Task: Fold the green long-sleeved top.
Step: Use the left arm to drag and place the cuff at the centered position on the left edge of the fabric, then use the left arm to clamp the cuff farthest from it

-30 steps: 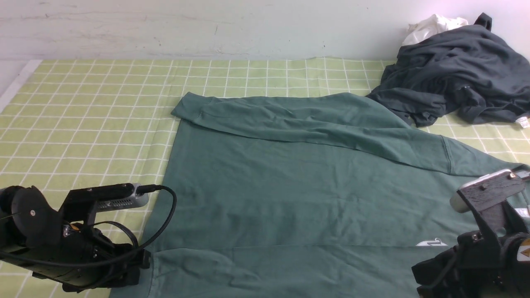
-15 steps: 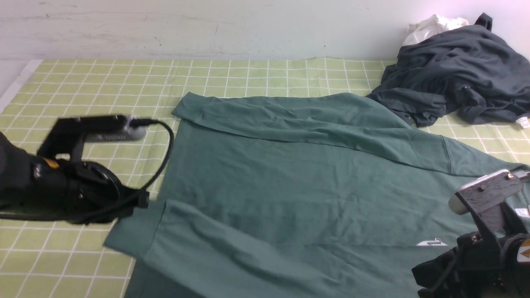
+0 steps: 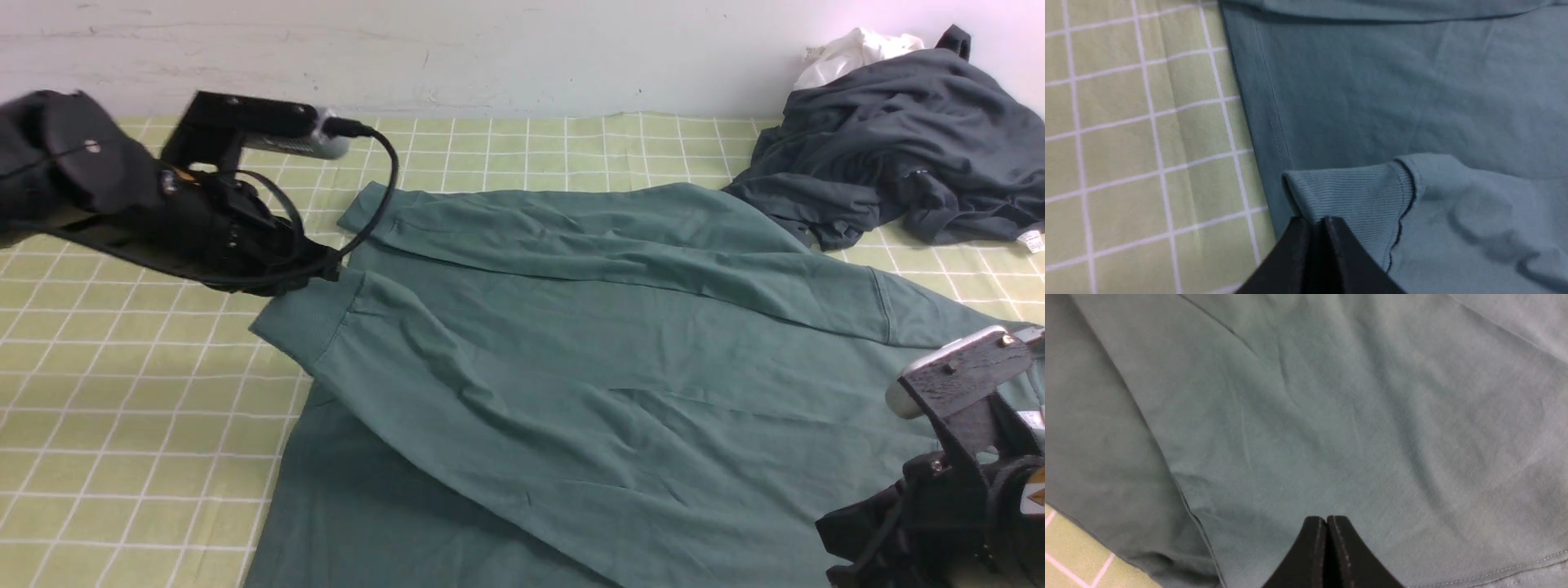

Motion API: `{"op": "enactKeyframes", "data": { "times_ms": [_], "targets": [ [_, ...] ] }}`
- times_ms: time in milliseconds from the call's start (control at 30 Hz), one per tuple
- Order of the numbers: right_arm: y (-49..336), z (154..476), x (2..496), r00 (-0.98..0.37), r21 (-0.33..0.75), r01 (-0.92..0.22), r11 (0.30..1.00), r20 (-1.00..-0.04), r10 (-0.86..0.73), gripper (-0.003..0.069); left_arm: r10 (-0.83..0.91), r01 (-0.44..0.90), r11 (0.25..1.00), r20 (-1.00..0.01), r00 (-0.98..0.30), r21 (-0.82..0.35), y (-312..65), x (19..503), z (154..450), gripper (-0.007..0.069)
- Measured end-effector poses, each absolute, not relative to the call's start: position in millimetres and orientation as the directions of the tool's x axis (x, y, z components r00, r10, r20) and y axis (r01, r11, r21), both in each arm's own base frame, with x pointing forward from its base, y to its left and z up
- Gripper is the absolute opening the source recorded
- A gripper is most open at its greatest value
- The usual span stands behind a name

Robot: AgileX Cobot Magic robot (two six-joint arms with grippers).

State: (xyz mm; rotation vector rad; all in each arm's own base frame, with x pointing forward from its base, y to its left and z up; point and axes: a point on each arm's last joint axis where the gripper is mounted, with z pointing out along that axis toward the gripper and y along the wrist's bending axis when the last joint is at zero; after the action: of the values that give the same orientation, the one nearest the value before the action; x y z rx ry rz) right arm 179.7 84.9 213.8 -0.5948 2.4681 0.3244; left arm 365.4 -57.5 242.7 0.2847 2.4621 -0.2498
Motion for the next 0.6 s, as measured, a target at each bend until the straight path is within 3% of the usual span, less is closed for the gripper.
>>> {"op": "enactKeyframes", "data": {
  "times_ms": [67,300,600],
  "targets": [
    [85,214,180,-0.736,0.096,-0.481,0.871,-0.585,-0.342,-0.0016,0.144,0.263,0.958,-0.595,-0.791,-0.118,-61,394,227,0.0108],
    [85,214,180,-0.735,0.096,-0.480,0.872,-0.587,-0.341,-0.0016,0.102,0.247,0.961,-0.677,-0.729,-0.121,-66,473,227,0.0338],
    [85,214,180,-0.732,0.094,-0.479,0.873,-0.591,-0.338,-0.0016,-0.025,0.137,0.972,-0.667,-0.744,-0.189,-55,541,169,0.0407]
  ]
}}
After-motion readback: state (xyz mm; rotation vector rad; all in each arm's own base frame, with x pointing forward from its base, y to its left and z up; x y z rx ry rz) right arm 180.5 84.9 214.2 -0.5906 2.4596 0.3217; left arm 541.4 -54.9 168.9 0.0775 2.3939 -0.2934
